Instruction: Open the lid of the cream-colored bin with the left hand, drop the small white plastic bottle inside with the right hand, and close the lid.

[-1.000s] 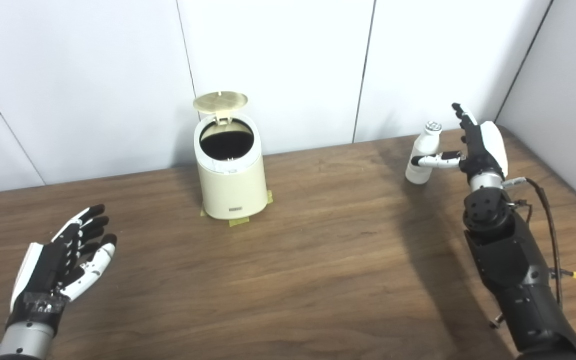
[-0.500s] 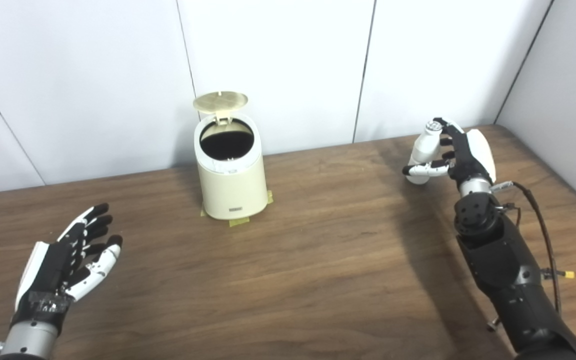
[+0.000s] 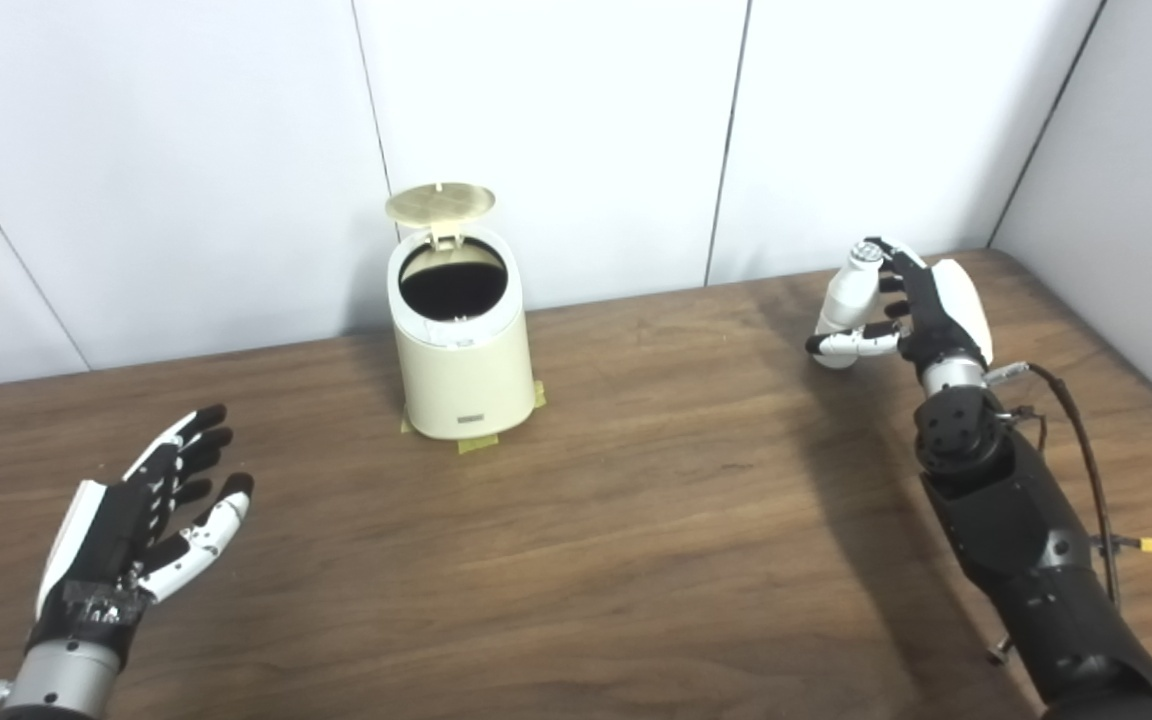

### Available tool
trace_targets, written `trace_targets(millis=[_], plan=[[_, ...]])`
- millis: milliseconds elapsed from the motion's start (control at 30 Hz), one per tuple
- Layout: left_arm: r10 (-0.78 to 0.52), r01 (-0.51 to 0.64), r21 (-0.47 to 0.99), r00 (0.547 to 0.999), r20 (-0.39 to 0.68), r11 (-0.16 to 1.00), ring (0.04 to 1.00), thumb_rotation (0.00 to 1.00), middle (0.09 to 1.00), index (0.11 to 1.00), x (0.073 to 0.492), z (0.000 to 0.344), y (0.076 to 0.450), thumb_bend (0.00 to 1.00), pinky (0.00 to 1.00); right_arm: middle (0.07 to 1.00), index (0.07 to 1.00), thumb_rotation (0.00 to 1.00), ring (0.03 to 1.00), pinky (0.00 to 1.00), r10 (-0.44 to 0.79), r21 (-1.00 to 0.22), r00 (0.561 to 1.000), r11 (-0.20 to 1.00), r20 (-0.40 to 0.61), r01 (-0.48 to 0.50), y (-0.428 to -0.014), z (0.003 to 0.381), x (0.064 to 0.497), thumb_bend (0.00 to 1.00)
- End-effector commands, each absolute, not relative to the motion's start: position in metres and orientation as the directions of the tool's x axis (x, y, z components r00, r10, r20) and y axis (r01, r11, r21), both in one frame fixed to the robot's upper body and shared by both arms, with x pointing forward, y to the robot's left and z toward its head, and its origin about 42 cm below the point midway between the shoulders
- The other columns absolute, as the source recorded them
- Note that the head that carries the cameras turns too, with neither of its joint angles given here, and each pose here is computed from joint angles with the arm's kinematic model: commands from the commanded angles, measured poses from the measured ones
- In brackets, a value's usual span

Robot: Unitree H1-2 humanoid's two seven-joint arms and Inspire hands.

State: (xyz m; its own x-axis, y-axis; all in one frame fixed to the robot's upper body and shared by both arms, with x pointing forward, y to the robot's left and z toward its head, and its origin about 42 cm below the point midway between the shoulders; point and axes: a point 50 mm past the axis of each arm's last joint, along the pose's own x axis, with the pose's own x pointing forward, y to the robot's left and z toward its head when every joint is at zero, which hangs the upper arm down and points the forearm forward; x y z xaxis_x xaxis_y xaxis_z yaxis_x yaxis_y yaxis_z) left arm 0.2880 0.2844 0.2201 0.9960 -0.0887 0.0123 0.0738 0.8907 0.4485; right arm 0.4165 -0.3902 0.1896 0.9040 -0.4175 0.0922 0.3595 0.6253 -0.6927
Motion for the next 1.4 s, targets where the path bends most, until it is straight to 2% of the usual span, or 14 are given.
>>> trace_targets(millis=[0, 167, 367, 467, 500, 533, 567, 600, 700, 767, 900, 1133, 1267, 1367], plan=[[-0.093, 0.044, 0.474, 0.992, 0.08, 0.879, 0.896, 0.2, 0.881, 0.928, 0.292, 0.238, 0.283, 0.23, 0.85, 0.828, 0.844, 0.1, 0.797, 0.69, -0.401, -0.684, 0.894, 0.597, 0.2, 0.421, -0.393, 0.218, 0.426, 0.79], [-0.093, 0.041, 0.476, 0.992, 0.085, 0.878, 0.883, 0.2, 0.877, 0.921, 0.293, 0.24, 0.282, 0.23, 0.83, 0.819, 0.834, 0.1, 0.785, 0.69, -0.399, -0.681, 0.893, 0.595, 0.21, 0.426, -0.393, 0.214, 0.428, 0.8], [-0.093, 0.043, 0.484, 0.992, 0.081, 0.874, 0.891, 0.27, 0.875, 0.925, 0.293, 0.239, 0.282, 0.24, 0.86, 0.824, 0.815, 0.12, 0.807, 0.75, -0.378, -0.672, 0.899, 0.608, 0.223, 0.422, -0.394, 0.209, 0.431, 0.8], [-0.098, 0.047, 0.49, 0.992, 0.079, 0.871, 0.897, 0.29, 0.879, 0.925, 0.294, 0.239, 0.282, 0.24, 0.87, 0.771, 0.792, 0.06, 0.727, 0.65, -0.373, -0.656, 0.897, 0.619, 0.237, 0.432, -0.394, 0.208, 0.432, 0.79], [-0.098, 0.047, 0.49, 0.992, 0.079, 0.87, 0.897, 0.29, 0.879, 0.927, 0.294, 0.238, 0.283, 0.24, 0.88, 0.703, 0.752, 0.02, 0.662, 0.6, -0.38, -0.646, 0.894, 0.626, 0.238, 0.438, -0.394, 0.207, 0.432, 0.78], [-0.098, 0.047, 0.491, 0.992, 0.079, 0.87, 0.896, 0.29, 0.878, 0.926, 0.294, 0.238, 0.283, 0.25, 0.87, 0.598, 0.715, 0.01, 0.604, 0.56, -0.385, -0.638, 0.892, 0.63, 0.238, 0.442, -0.394, 0.207, 0.432, 0.68], [-0.097, 0.046, 0.494, 0.992, 0.079, 0.868, 0.895, 0.29, 0.877, 0.925, 0.294, 0.238, 0.283, 0.25, 0.87, 0.545, 0.695, 0.01, 0.574, 0.54, -0.392, -0.641, 0.89, 0.625, 0.234, 0.444, -0.394, 0.208, 0.433, 0.62], [-0.097, 0.045, 0.496, 0.992, 0.08, 0.867, 0.886, 0.28, 0.873, 0.923, 0.295, 0.238, 0.283, 0.25, 0.84, 0.494, 0.575, 0.0, 0.527, 0.54, -0.397, -0.645, 0.888, 0.62, 0.232, 0.446, -0.394, 0.208, 0.434, 0.56], [-0.101, 0.05, 0.499, 0.992, 0.075, 0.865, 0.88, 0.28, 0.87, 0.926, 0.297, 0.236, 0.284, 0.25, 0.83, 0.46, 0.499, 0.0, 0.5, 0.55, -0.403, -0.652, 0.886, 0.612, 0.23, 0.447, -0.392, 0.208, 0.437, 0.52], [-0.103, 0.055, 0.502, 0.992, 0.07, 0.863, 0.884, 0.3, 0.872, 0.93, 0.298, 0.235, 0.284, 0.24, 0.84, 0.435, 0.533, 0.0, 0.483, 0.56, -0.402, -0.652, 0.887, 0.613, 0.23, 0.447, -0.391, 0.208, 0.438, 0.52], [-0.101, 0.056, 0.511, 0.993, 0.061, 0.858, 0.908, 0.36, 0.879, 0.948, 0.299, 0.235, 0.284, 0.25, 0.92, 0.427, 0.542, 0.0, 0.468, 0.52, -0.388, -0.648, 0.892, 0.623, 0.23, 0.438, -0.388, 0.206, 0.441, 0.51], [-0.102, 0.053, 0.496, 0.992, 0.072, 0.867, 0.888, 0.35, 0.881, 0.961, 0.3, 0.234, 0.286, 0.26, 0.84, 0.433, 0.541, 0.0, 0.458, 0.51, -0.381, -0.638, 0.896, 0.636, 0.23, 0.434, -0.384, 0.205, 0.443, 0.52], [-0.104, 0.051, 0.499, 0.992, 0.078, 0.865, 0.881, 0.34, 0.879, 0.96, 0.3, 0.233, 0.286, 0.26, 0.83, 0.434, 0.541, 0.0, 0.455, 0.5, -0.376, -0.636, 0.896, 0.637, 0.238, 0.436, -0.385, 0.207, 0.441, 0.52], [-0.104, 0.051, 0.505, 0.992, 0.077, 0.861, 0.889, 0.37, 0.879, 0.955, 0.299, 0.232, 0.286, 0.26, 0.86, 0.441, 0.541, 0.0, 0.438, 0.47, -0.354, -0.632, 0.895, 0.636, 0.271, 0.443, -0.383, 0.214, 0.437, 0.52]])
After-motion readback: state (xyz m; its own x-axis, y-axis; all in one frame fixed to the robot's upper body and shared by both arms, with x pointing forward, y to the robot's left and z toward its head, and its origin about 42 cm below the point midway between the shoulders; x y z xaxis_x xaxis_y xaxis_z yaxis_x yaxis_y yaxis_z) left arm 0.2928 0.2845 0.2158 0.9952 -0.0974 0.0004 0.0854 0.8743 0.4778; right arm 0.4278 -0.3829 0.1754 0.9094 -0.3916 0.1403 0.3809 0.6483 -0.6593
